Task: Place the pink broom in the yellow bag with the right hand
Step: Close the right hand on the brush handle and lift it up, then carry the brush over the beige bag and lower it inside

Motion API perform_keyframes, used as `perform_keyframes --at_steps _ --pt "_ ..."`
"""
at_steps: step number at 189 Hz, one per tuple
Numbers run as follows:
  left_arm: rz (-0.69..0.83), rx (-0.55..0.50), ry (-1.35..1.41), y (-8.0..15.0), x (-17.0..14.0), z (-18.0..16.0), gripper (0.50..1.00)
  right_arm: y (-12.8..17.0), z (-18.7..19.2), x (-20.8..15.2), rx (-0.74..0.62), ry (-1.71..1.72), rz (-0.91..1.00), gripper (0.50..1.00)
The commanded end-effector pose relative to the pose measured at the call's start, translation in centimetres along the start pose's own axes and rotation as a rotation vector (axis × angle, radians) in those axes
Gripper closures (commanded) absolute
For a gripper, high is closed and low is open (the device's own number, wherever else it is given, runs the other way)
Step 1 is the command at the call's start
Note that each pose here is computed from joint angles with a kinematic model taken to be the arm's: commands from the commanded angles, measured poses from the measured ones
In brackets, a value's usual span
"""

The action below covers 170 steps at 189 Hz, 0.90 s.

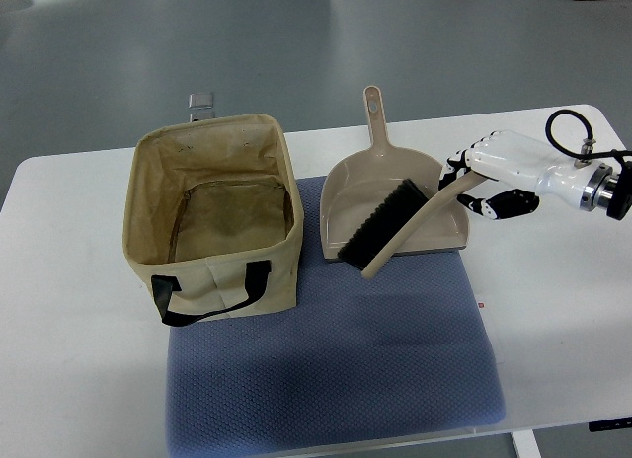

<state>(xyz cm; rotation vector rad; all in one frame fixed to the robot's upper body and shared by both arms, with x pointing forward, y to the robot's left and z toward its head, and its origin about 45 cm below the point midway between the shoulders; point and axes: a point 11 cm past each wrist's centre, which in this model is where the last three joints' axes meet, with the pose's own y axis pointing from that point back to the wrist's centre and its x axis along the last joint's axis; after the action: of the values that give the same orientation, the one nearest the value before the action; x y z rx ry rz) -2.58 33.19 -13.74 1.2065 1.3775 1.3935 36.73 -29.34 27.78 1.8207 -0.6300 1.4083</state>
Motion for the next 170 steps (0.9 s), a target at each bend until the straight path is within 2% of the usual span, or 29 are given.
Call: perform_keyframes --at_steps 1,42,67,83,112,170 --pt "0.0 0.0 0.0 0.0 0.0 0.0 0.5 0.2 1.3 2.0 -0.034 0.031 0.03 1.0" --pt "0.0 0.0 0.0 0.0 0.0 0.0 0.5 -0.2 3.1 7.9 -0.08 0.12 0.121 1.0" --pt "0.0 0.0 0.0 0.0 0.0 0.0 0.5 -1.0 2.5 11.5 -0.07 0.163 0.176 1.0" --pt "0.0 0.0 0.0 0.0 0.0 0.0 0.5 -2.9 0.6 12.9 -0.016 0.174 0.192 1.0" --pt "0.0 0.0 0.0 0.0 0.0 0.0 0.5 -5.1 -2.0 13.7 0.051 0.177 0.2 1.0" --pt "0.0 0.0 0.0 0.0 0.0 0.0 0.5 -9.8 -7.9 11.9 0.189 0.153 0.191 1.0"
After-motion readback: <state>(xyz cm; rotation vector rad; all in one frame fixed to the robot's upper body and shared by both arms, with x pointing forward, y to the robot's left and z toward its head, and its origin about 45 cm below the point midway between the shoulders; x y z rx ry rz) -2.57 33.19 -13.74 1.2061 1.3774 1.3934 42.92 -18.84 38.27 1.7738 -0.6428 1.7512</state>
